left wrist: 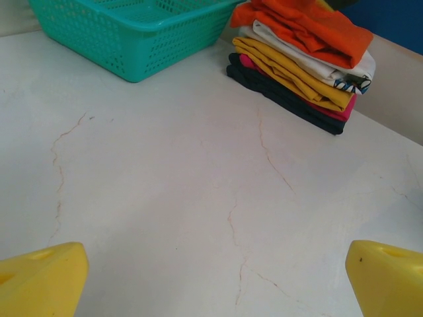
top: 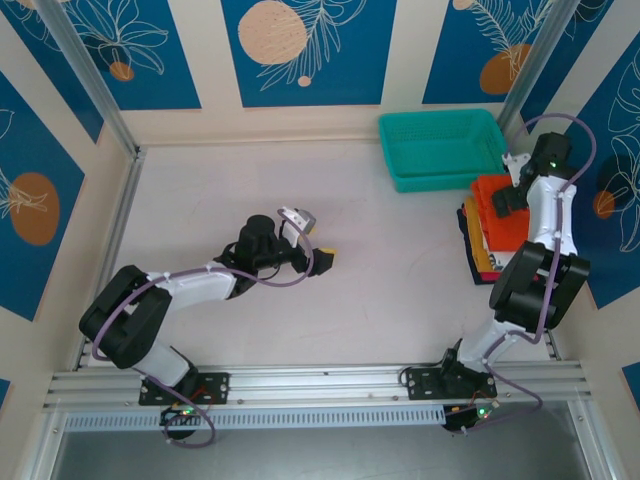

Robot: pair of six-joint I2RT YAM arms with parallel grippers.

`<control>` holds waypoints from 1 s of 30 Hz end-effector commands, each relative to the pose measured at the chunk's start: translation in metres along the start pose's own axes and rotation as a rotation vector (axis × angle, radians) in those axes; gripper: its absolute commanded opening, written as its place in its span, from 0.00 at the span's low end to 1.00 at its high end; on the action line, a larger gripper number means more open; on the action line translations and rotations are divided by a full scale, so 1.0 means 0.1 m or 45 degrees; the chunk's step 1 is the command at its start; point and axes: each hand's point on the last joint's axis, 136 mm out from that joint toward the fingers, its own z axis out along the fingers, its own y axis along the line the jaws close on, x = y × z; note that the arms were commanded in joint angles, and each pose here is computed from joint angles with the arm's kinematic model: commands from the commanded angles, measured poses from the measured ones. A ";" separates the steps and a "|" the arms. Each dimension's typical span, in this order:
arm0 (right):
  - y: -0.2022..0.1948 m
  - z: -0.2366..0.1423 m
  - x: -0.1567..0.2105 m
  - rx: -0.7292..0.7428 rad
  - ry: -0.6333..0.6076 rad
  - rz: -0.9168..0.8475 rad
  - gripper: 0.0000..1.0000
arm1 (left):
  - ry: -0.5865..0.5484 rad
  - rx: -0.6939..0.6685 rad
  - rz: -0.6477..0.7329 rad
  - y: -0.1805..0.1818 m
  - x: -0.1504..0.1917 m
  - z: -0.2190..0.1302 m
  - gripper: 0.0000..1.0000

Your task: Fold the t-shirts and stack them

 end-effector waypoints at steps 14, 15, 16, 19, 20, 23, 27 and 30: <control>0.29 0.38 -0.15 -0.217 -0.057 0.643 0.80 | -0.016 0.049 -0.030 -0.08 0.02 0.04 1.00; 0.32 0.43 -0.11 -0.232 -0.035 0.669 0.80 | -0.015 0.048 -0.031 -0.08 0.03 0.04 1.00; 0.36 0.49 -0.06 -0.247 -0.006 0.695 0.81 | -0.013 0.047 -0.033 -0.07 0.03 0.04 1.00; 0.47 0.64 0.12 -0.299 0.085 0.791 0.88 | -0.013 0.043 -0.035 -0.07 0.03 0.04 1.00; 0.51 0.67 0.17 -0.324 0.111 0.823 0.90 | -0.016 0.041 -0.037 -0.07 0.02 0.04 1.00; 0.60 0.67 0.22 -0.383 0.124 0.868 0.96 | -0.019 0.041 -0.035 -0.07 0.01 0.04 1.00; 0.57 0.42 0.10 -0.420 0.014 0.887 1.00 | -0.028 0.026 -0.029 -0.06 -0.03 0.01 1.00; 0.51 0.11 -0.02 -0.429 -0.117 0.912 0.99 | -0.045 -0.034 -0.030 0.01 -0.09 -0.04 1.00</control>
